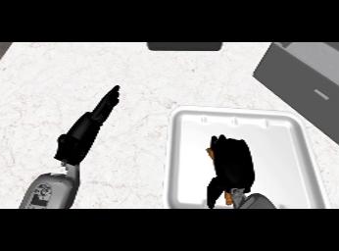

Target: Pick the croissant from the tray and place it in the cardboard box

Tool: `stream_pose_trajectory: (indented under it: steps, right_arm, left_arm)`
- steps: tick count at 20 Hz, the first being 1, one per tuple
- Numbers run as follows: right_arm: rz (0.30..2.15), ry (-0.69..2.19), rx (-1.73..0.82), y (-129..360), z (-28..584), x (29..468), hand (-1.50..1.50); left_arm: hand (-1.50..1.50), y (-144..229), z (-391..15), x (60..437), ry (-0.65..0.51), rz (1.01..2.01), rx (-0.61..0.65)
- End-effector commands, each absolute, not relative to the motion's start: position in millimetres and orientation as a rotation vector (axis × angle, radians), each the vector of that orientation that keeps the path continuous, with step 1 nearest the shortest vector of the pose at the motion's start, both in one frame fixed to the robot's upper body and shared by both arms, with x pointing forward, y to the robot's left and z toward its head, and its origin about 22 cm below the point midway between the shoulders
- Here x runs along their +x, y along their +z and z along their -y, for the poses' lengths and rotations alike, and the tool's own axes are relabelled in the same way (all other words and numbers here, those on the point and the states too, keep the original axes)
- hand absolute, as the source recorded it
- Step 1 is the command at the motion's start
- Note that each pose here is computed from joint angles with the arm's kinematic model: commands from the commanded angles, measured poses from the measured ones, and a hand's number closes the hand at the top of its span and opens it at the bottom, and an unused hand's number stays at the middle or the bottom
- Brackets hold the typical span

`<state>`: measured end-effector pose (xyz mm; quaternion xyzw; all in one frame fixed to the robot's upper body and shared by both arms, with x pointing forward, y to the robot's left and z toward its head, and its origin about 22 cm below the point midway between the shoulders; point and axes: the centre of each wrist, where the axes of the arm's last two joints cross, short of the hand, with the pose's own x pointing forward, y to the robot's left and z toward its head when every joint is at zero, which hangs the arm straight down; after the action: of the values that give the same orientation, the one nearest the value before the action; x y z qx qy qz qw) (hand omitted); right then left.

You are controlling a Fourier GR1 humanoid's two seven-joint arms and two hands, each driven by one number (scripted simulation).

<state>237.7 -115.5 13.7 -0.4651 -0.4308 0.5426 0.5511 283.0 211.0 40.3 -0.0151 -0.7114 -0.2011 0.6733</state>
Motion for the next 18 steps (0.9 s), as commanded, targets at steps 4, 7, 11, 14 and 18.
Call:
stream_pose_trajectory:
  steps: [4,7,11,14,18]
  right_arm:
    - [1.222,1.528,-1.041,20,196,246,1.50]
    - [1.369,1.724,-0.824,23,208,229,1.50]
    - [1.614,1.789,-0.759,57,244,237,1.50]
    - [1.722,1.804,-0.744,80,288,243,1.50]
    - [1.876,1.760,-0.674,117,336,253,1.50]
  left_arm:
    - [0.00,44,-211,285,-0.440,1.605,-0.040]
    - [0.00,42,-206,285,-0.425,1.591,-0.036]
    - [0.00,37,-210,283,-0.415,1.583,-0.026]
    - [0.00,38,-214,283,-0.406,1.583,-0.015]
    - [0.00,41,-217,282,-0.406,1.605,0.010]
